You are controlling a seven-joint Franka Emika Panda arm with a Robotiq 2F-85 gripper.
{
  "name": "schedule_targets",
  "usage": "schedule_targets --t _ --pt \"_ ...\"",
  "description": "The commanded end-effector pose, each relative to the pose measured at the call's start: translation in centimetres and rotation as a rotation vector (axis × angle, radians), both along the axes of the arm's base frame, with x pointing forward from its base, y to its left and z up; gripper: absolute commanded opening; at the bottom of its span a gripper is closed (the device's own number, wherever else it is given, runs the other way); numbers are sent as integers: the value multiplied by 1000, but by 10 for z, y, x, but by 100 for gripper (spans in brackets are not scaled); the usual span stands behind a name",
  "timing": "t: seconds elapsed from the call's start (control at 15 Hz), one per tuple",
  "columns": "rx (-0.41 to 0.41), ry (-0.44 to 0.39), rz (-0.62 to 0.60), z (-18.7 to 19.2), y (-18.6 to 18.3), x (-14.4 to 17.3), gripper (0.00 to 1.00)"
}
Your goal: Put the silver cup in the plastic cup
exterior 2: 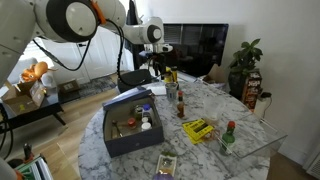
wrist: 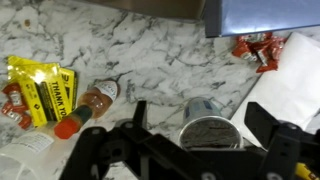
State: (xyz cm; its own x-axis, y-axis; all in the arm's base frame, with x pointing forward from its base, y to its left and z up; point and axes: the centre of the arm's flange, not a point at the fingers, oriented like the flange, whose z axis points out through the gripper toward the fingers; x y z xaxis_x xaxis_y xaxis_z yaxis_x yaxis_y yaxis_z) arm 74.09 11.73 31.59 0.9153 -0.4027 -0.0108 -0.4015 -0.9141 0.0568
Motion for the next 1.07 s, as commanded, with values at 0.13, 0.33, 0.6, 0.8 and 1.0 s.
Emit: schedule_targets --t 0.13,0.33,0.6,0.8,1.0 --pt "184 -18 29 1 -69 54 100" --pt "122 -22 37 -16 -92 61 100" --pt "121 -20 13 -17 -99 37 100" --pt "174 -69 46 -18 -98 37 100" --pt "221 -108 50 -43 -101 40 100"
